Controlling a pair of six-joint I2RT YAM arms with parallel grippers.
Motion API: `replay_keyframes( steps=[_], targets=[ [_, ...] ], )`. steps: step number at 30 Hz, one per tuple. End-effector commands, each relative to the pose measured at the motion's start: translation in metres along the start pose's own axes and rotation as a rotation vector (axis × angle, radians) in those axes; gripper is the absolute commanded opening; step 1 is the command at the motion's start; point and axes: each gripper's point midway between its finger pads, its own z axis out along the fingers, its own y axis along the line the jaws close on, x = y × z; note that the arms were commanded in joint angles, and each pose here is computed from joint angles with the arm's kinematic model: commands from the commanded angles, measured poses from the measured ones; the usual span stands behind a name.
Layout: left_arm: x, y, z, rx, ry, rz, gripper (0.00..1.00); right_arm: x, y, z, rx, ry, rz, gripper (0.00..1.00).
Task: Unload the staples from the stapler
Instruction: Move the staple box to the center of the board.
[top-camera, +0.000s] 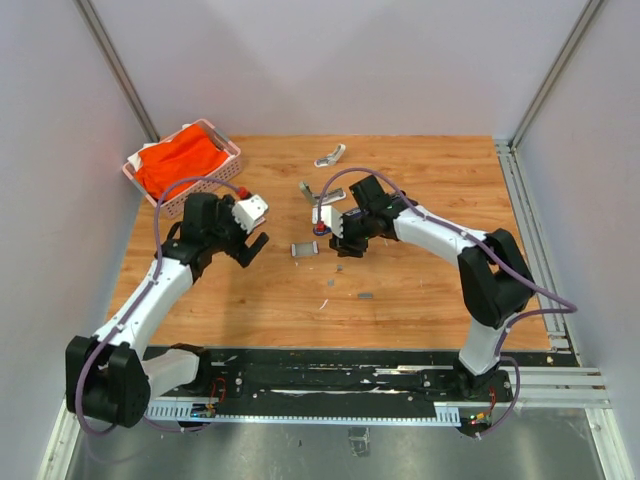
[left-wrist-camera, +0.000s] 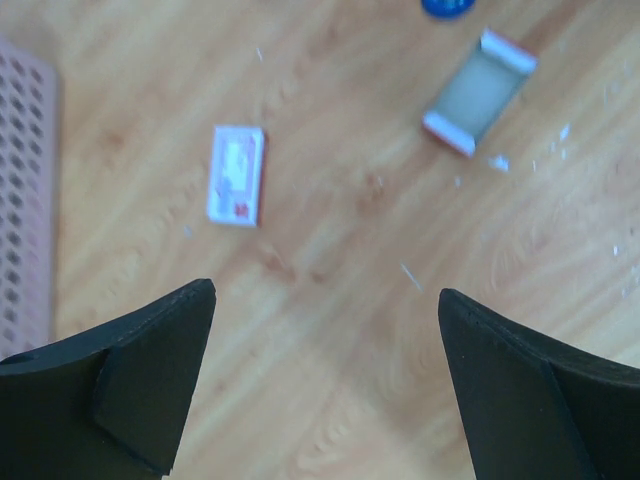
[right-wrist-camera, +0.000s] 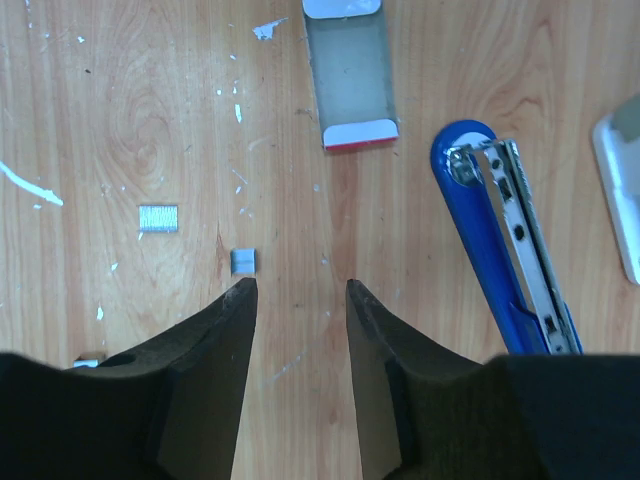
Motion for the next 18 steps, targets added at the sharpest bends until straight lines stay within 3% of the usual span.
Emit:
replay_keyframes(
  steps=[1, 7, 18],
  targets=[
    [0.037, -0.013, -0.006, -0.019, 0.018, -0.039, 0.98, 0.001, -0.003, 0.02, 0.014, 0.072, -0.032, 0.41],
    [0.04, -0.022, -0.014, -0.018, -0.018, -0.024, 0.98, 0.012, 0.001, 0.036, 0.002, 0.16, -0.01, 0.35],
    [0.047, -0.024, -0.01, -0.027, -0.023, -0.031, 0.98, 0.032, 0.015, 0.044, -0.041, 0.228, -0.024, 0.34]
  ],
)
